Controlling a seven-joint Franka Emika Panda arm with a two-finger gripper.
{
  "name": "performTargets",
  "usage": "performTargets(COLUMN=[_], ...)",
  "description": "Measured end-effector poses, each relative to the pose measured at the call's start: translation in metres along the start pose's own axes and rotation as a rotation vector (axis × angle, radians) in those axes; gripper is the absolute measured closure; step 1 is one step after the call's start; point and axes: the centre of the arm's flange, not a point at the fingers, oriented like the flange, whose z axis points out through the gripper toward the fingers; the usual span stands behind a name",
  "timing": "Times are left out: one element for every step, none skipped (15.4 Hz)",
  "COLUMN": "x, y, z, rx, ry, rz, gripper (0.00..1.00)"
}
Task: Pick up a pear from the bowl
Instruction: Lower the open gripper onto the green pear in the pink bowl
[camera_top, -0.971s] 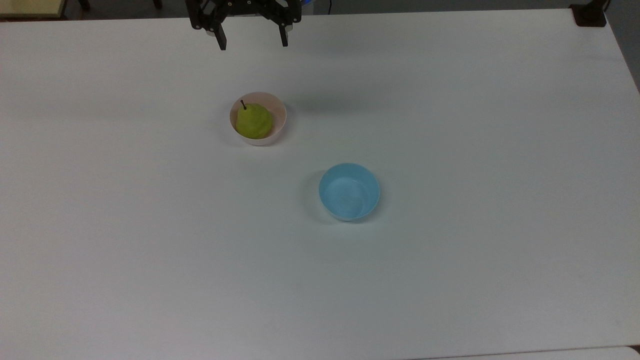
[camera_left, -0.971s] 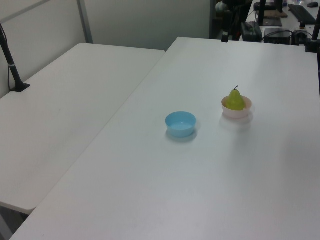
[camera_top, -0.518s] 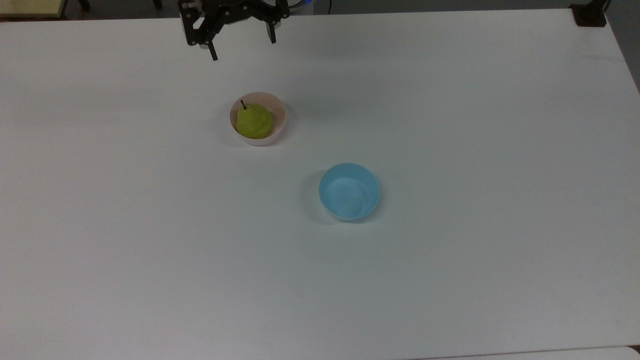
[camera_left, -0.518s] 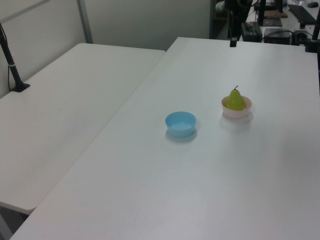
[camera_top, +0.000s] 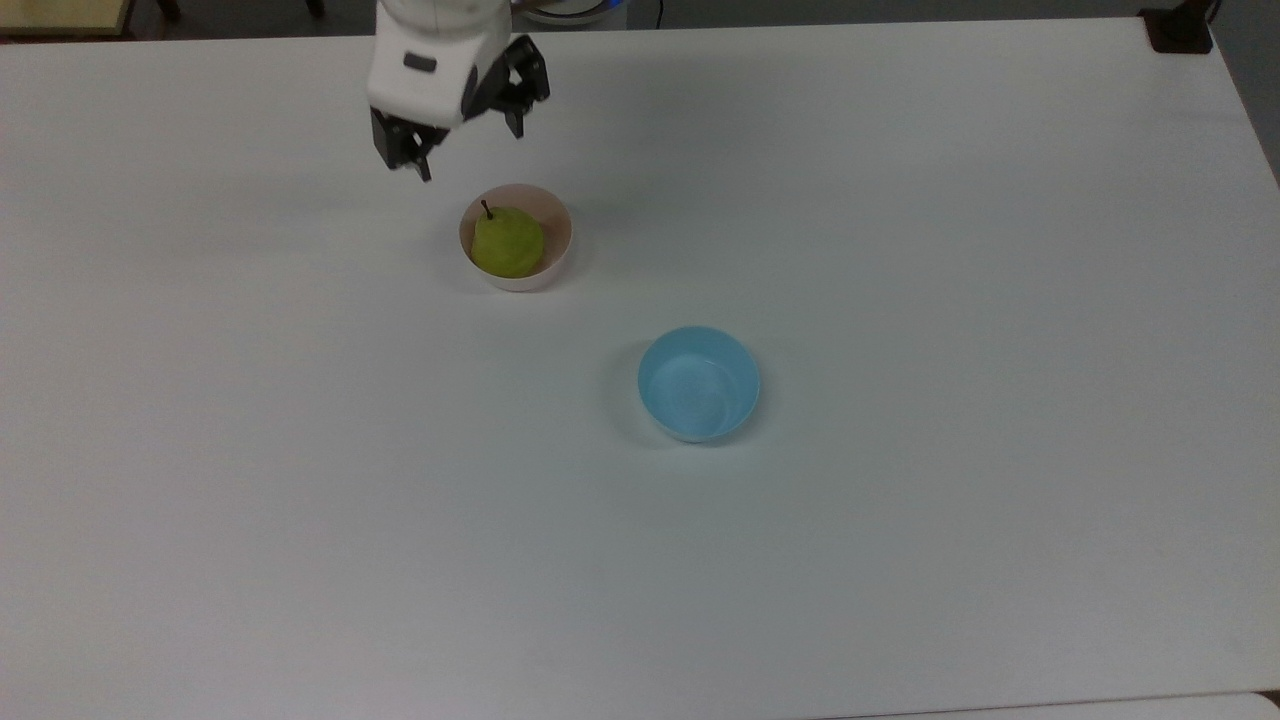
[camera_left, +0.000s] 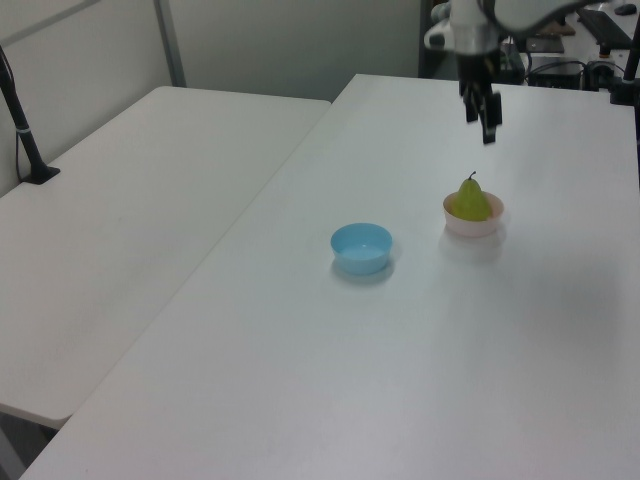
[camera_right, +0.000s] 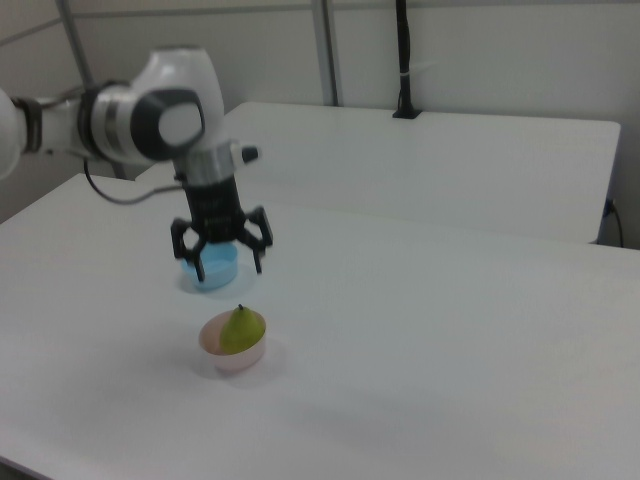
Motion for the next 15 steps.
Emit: performTargets(x=[0.001,0.0,-0.001,0.0,0.001,0.001,0.003,0.005,0.007,0.01,0.012,0.014,0.015,0.017,0.018], y=[-0.002,-0.006,-0.008,-0.01,-0.012,-0.013,-0.013,-0.013,-0.012,-0.011,-0.011,-0.011,-0.012,-0.012,-0.013], z=[0.017,0.037,0.051,0.06,0.073,0.082,0.09,0.096,0.101,0.106,0.109,0.113,0.116,0.118,0.118], rx=[0.002,0.007,0.008,0.007,0.003,0.004,0.004,0.003,0.002,0.0,-0.002,-0.002,-0.002,-0.002,-0.003], ry=[-0.002,-0.006,-0.006,-0.001,0.007,0.009,0.009,0.013,0.016,0.021,0.024,0.026,0.027,0.027,0.028], rz=[-0.005,-0.011,-0.015,-0.018,-0.021,-0.024,-0.026,-0.027,-0.028,-0.03,-0.032,-0.034,-0.036,-0.038,-0.04], gripper=[0.0,0.0,0.0,0.0,0.0,0.0,0.0,0.0,0.0,0.0,0.01,0.03,0.05,0.15,0.26])
